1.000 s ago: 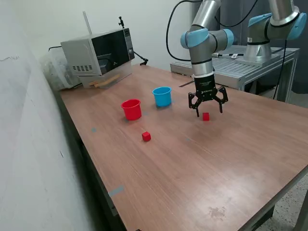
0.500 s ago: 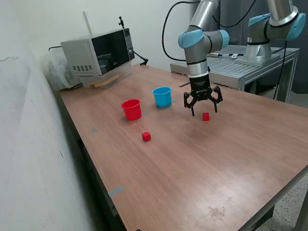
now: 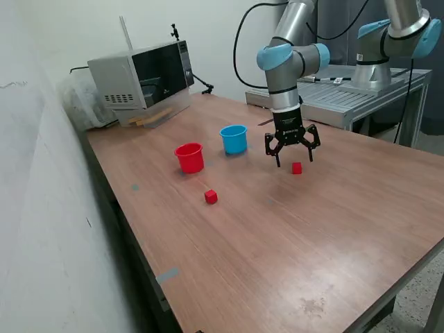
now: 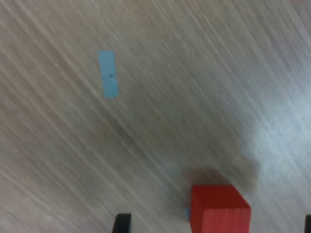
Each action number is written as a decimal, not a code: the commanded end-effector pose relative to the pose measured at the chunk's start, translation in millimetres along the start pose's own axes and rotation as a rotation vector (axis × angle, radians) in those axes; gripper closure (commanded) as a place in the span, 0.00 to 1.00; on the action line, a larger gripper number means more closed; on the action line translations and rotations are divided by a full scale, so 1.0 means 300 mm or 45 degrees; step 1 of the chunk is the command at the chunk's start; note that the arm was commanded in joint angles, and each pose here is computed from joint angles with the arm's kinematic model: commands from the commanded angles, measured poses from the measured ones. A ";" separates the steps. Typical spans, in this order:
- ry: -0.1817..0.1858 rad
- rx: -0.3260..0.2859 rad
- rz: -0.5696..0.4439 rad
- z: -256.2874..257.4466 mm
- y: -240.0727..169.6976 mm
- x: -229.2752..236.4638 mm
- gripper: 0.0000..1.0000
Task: Place red objects in the red bin, and blue objects in the blue bin.
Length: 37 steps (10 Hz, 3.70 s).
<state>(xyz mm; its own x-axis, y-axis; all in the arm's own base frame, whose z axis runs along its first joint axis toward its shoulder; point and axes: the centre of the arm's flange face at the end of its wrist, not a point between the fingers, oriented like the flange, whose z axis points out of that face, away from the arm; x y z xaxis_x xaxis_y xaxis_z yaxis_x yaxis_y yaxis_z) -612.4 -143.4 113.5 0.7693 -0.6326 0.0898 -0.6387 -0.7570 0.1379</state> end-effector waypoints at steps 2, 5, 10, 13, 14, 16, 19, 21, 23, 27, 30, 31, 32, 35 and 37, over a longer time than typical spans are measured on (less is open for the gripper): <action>0.004 0.001 -0.001 0.001 0.000 0.003 1.00; 0.000 0.003 -0.003 -0.001 0.001 0.001 1.00; -0.100 0.053 -0.009 -0.068 -0.011 -0.039 1.00; -0.254 -0.079 0.141 -0.335 0.042 -0.175 1.00; -0.298 -0.094 0.228 -0.387 0.022 -0.244 1.00; -0.264 -0.062 0.409 -0.426 -0.026 -0.351 1.00; -0.314 -0.009 0.541 -0.404 -0.098 -0.527 1.00; -0.352 -0.027 0.616 -0.403 -0.136 -0.681 1.00; -0.400 -0.049 0.661 -0.455 -0.154 -0.749 1.00; -0.468 -0.027 0.693 -0.481 -0.168 -0.811 1.00; -0.466 -0.018 0.694 -0.451 -0.164 -0.825 1.00; -0.467 -0.020 0.696 -0.444 -0.161 -0.835 1.00; -0.466 -0.021 0.698 -0.441 -0.159 -0.838 1.00; -0.468 -0.022 0.698 -0.426 -0.149 -0.850 0.00; -0.467 -0.027 0.734 -0.423 -0.152 -0.853 0.00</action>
<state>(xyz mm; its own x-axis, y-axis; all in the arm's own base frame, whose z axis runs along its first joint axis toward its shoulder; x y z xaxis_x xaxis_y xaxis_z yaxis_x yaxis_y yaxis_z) -776.0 73.3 212.1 0.2699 -0.9441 -0.1895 -0.9344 -0.3043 0.1852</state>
